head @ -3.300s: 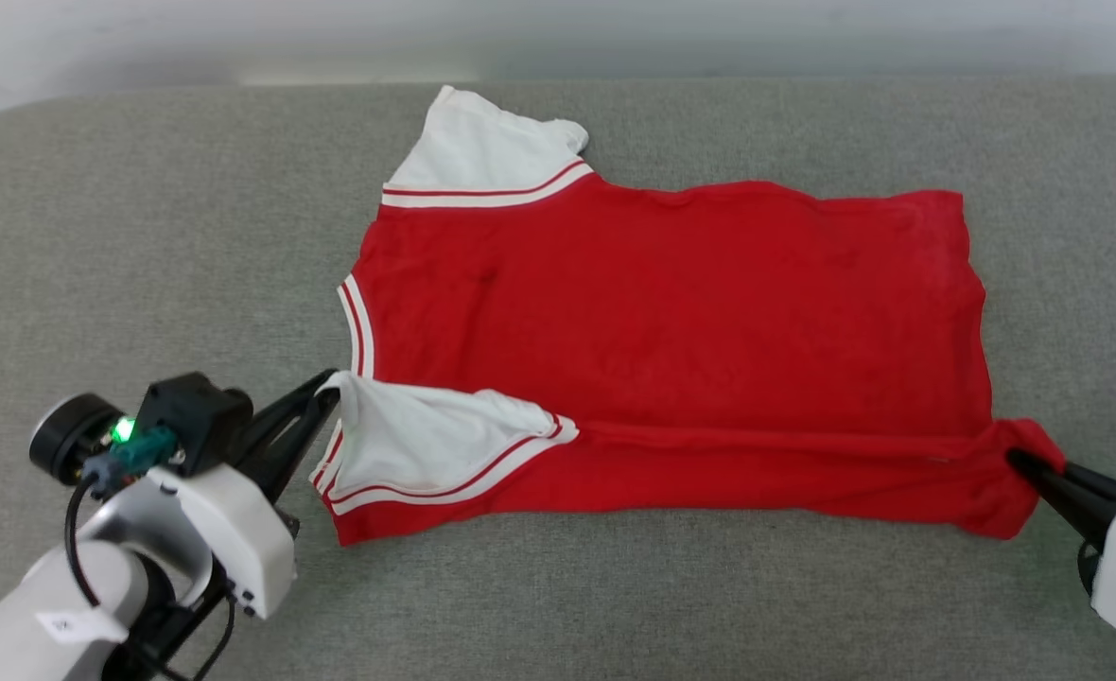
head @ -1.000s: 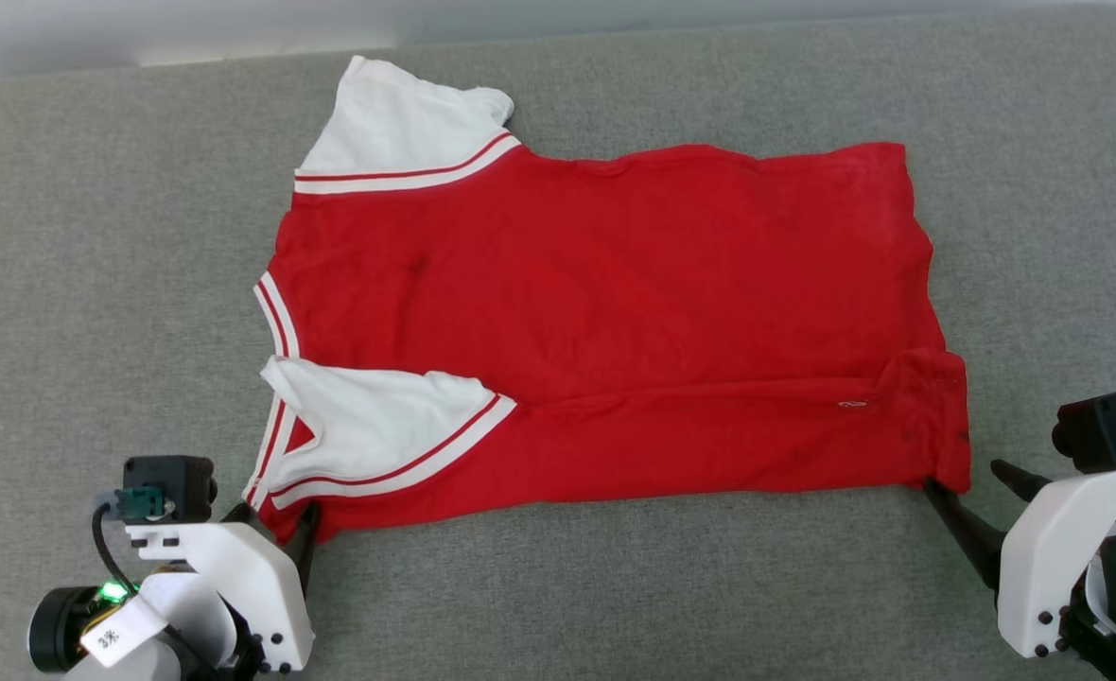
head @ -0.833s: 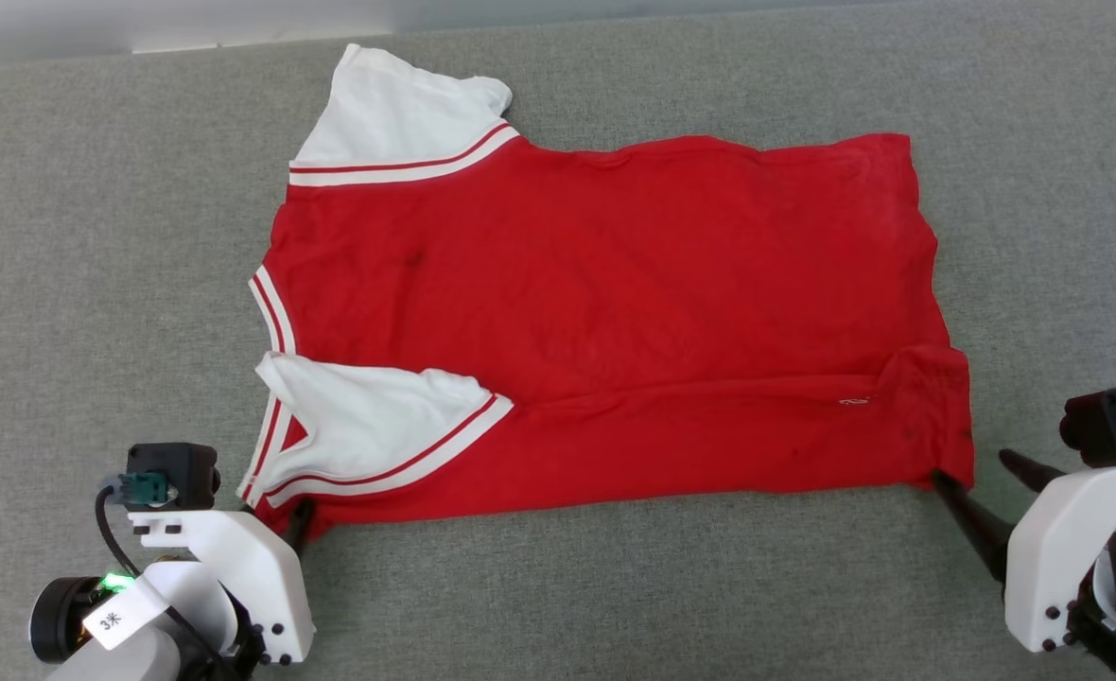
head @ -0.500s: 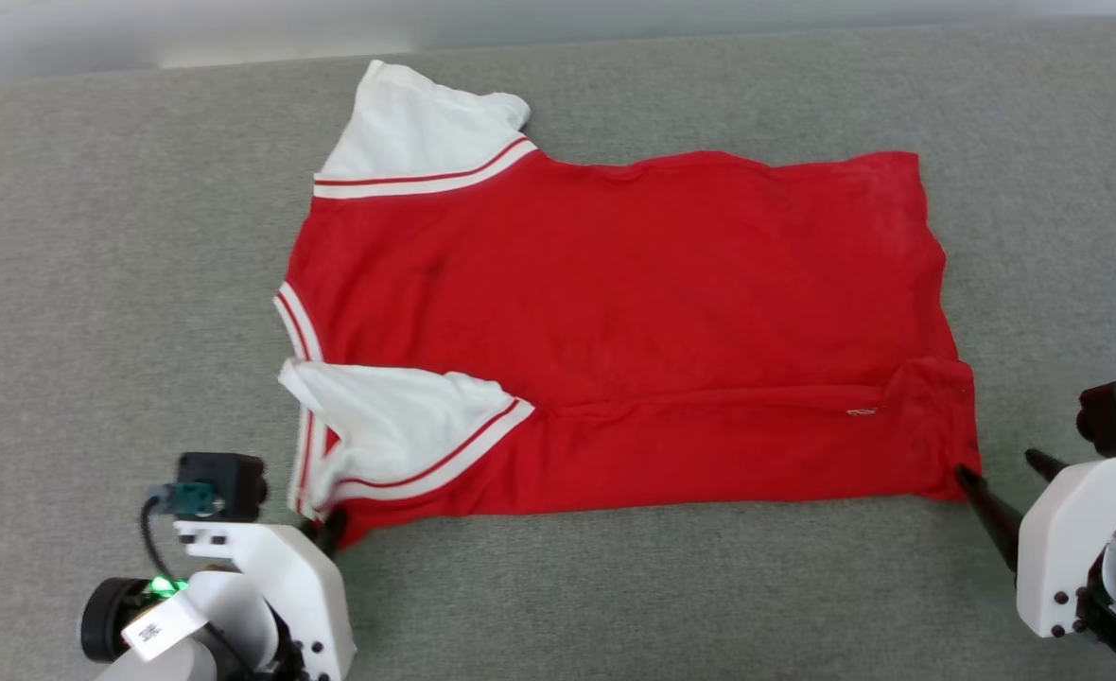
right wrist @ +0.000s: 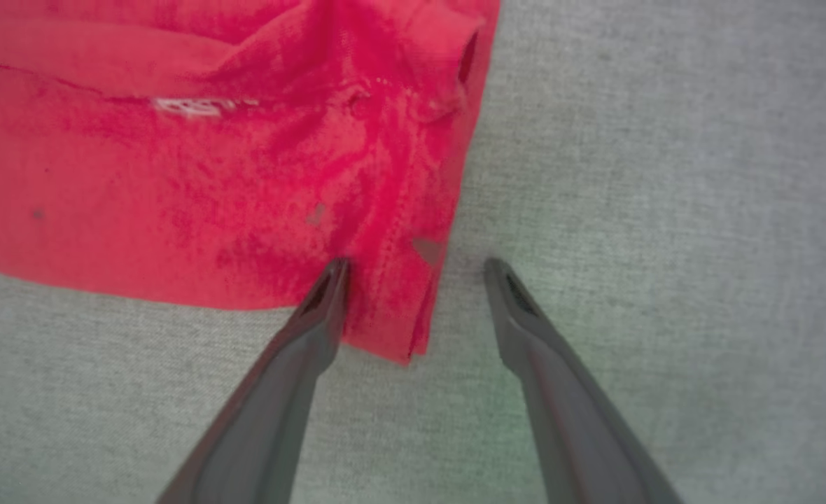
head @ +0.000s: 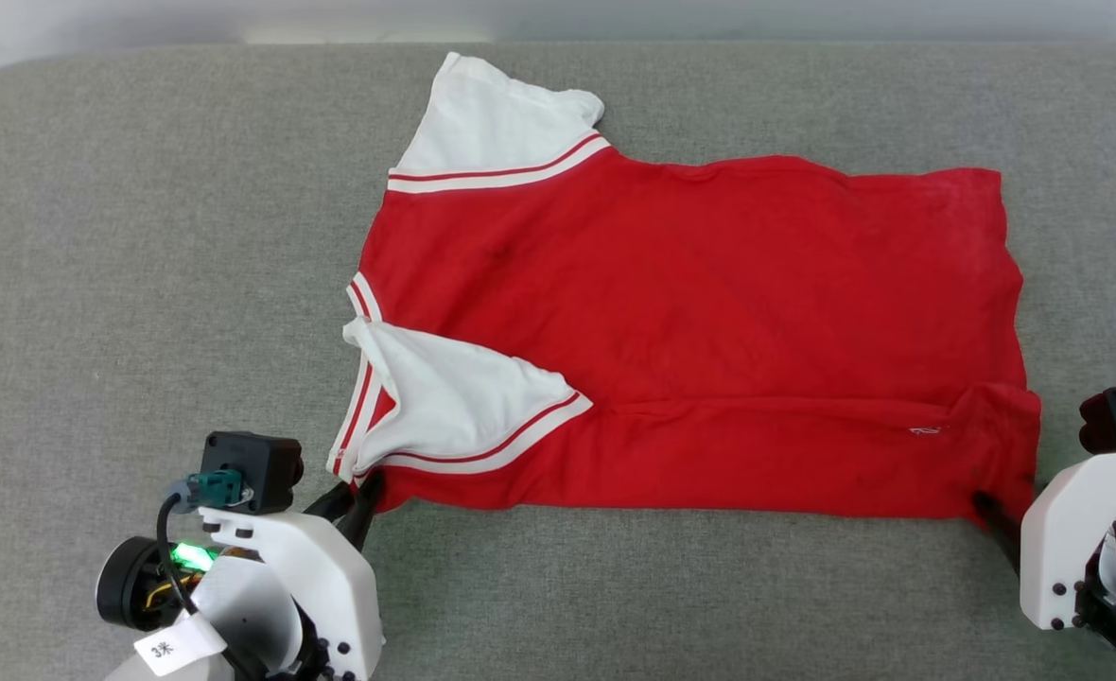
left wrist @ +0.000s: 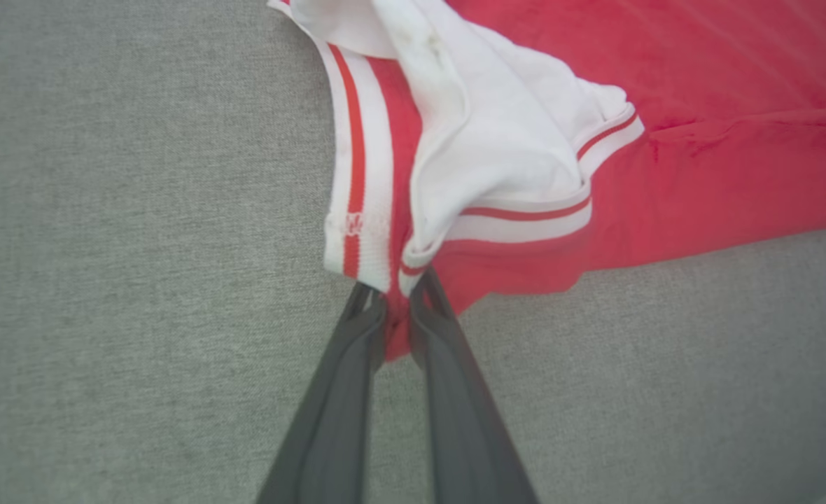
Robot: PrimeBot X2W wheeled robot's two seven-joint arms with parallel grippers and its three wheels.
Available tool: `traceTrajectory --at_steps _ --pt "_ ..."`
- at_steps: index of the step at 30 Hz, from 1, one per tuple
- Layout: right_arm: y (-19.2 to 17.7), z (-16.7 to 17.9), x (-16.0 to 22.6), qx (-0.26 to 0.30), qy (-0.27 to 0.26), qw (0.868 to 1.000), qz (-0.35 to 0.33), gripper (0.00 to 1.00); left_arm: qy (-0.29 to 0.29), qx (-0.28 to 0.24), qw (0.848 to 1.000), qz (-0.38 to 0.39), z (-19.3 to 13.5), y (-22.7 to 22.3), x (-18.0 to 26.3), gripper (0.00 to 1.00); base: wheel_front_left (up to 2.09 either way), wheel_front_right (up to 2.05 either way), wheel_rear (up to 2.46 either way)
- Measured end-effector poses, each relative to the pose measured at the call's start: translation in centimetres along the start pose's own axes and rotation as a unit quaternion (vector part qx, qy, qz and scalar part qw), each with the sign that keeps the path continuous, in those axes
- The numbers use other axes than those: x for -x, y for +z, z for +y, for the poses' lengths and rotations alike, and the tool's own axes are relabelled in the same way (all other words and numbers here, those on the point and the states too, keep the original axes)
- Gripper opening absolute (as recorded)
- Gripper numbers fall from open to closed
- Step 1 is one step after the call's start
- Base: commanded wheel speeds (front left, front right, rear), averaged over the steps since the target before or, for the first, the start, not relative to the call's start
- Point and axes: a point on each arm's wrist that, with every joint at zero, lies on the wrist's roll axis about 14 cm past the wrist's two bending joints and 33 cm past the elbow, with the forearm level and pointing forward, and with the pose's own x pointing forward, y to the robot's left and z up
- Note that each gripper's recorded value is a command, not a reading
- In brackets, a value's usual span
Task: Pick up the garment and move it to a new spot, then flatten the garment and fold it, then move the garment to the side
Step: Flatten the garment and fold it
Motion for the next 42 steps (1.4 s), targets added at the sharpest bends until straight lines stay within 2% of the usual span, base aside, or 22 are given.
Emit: traceTrajectory --at_steps 6,7,8,9,20,33,42 --pt "-0.8 0.4 -1.3 0.010 0.006 1.000 0.024 1.00 0.000 0.004 1.000 0.007 0.1 -0.5 -0.4 0.00 0.00 0.00 0.00" --pt "-0.9 0.5 -1.5 0.013 0.007 0.999 0.029 0.96 0.001 0.004 1.000 0.009 0.2 -0.7 -0.4 0.00 0.00 0.00 0.00" --pt "-1.0 0.5 -1.7 0.018 0.007 0.999 0.035 0.36 0.003 0.004 1.000 0.011 0.3 -0.8 -0.5 0.00 0.00 0.00 0.00" --pt "-1.0 0.5 -1.8 0.022 0.008 0.999 0.038 0.00 0.004 0.004 1.000 0.014 0.4 -1.0 -0.6 0.00 0.00 0.00 0.00" --pt "-0.6 0.1 -1.2 0.019 0.009 0.999 0.027 0.00 0.008 0.005 1.000 0.029 1.1 -1.6 -0.4 0.00 0.00 0.00 0.00" --pt "-1.5 -2.2 3.8 0.002 -0.008 1.000 0.004 0.00 0.001 -0.005 0.998 0.069 1.0 -4.4 3.1 0.00 0.00 0.00 0.00" --pt "-5.3 -3.1 6.4 -0.011 -0.019 0.999 0.040 0.00 -0.023 0.003 0.992 0.125 -0.6 -8.2 5.1 0.00 0.00 0.00 0.00"
